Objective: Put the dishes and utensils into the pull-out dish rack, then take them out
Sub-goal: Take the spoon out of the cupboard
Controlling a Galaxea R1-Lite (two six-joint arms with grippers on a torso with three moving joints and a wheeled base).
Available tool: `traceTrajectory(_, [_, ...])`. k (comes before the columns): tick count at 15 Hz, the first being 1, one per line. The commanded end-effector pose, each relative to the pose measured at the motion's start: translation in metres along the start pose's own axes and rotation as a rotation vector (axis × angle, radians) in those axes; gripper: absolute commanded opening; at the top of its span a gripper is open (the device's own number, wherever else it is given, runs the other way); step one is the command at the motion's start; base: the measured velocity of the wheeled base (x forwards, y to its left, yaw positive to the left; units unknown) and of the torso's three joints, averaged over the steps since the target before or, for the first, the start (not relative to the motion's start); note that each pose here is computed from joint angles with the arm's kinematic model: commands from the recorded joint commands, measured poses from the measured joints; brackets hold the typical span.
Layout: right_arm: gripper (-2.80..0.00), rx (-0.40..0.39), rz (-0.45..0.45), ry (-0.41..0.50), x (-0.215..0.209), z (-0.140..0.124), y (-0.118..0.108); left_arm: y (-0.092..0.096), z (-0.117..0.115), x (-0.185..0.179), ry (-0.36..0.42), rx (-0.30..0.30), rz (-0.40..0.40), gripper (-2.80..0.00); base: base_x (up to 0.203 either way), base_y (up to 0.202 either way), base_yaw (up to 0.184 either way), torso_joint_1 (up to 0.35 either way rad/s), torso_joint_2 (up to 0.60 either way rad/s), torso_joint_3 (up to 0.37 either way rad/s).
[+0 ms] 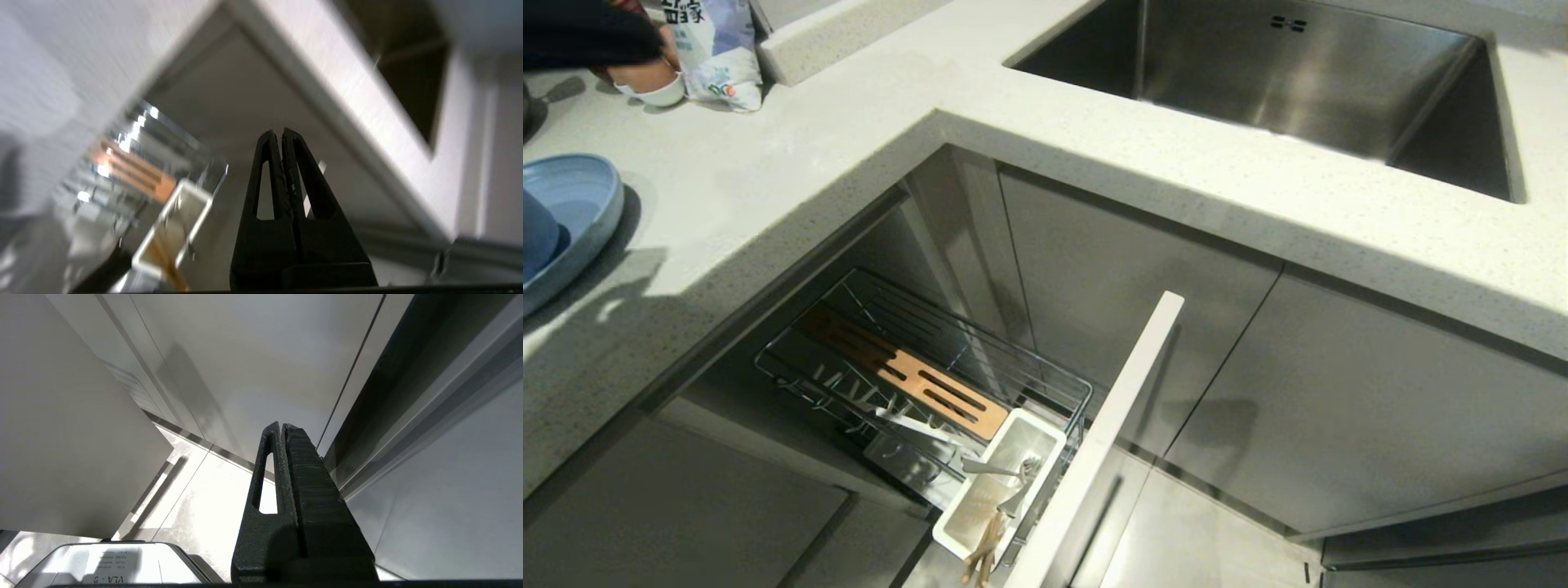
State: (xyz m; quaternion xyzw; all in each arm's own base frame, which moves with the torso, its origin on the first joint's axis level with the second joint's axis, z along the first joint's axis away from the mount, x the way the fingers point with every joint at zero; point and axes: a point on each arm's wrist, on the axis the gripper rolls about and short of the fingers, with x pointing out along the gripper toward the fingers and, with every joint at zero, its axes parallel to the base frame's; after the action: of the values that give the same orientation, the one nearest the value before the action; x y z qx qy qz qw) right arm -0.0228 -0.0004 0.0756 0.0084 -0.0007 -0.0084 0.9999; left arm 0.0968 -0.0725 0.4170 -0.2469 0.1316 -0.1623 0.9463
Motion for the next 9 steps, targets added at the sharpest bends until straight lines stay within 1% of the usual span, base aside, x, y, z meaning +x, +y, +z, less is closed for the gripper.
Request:
traceTrajectory(1, [-2.80, 0.000, 0.000, 0.000, 0.000, 0.000, 0.000, -0.012, -0.031, 0.039, 0.130, 0.052, 0.063, -2.80, 0.000, 0.000, 0.000, 0.000, 0.00, 0.000])
traceTrajectory(2, [-2.80, 0.000, 0.000, -0.002, 0.000, 0.000, 0.000, -0.013, -0.046, 0.058, 0.166, 0.039, 0.142, -2.80, 0.000, 0.000, 0.000, 0.000, 0.00, 0.000])
traceTrajectory(3, [-2.80, 0.000, 0.000, 0.001, 0.000, 0.000, 0.000, -0.010, -0.062, 0.071, 0.209, -0.001, 0.209, -2.80, 0.000, 0.000, 0.000, 0.000, 0.00, 0.000])
traceTrajectory(4, [-2.80, 0.000, 0.000, 0.001, 0.000, 0.000, 0.000, -0.009, -0.073, 0.076, 0.237, -0.047, 0.242, -2.80, 0.000, 0.000, 0.000, 0.000, 0.00, 0.000])
traceTrajectory(5, [-2.80, 0.000, 0.000, 0.000, 0.000, 0.000, 0.000, -0.007, -0.084, 0.079, 0.264, -0.081, 0.270, -2.80, 0.000, 0.000, 0.000, 0.000, 0.00, 0.000])
traceTrajectory(6, [-2.80, 0.000, 0.000, 0.001, 0.000, 0.000, 0.000, -0.002, -0.096, 0.083, 0.293, -0.101, 0.307, -2.80, 0.000, 0.000, 0.000, 0.000, 0.00, 0.000])
traceTrajectory(9, [-2.80, 0.000, 0.000, 0.000, 0.000, 0.000, 0.000, 0.020, -0.138, 0.094, 0.389, -0.098, 0.421, -2.80, 0.000, 0.000, 0.000, 0.000, 0.00, 0.000])
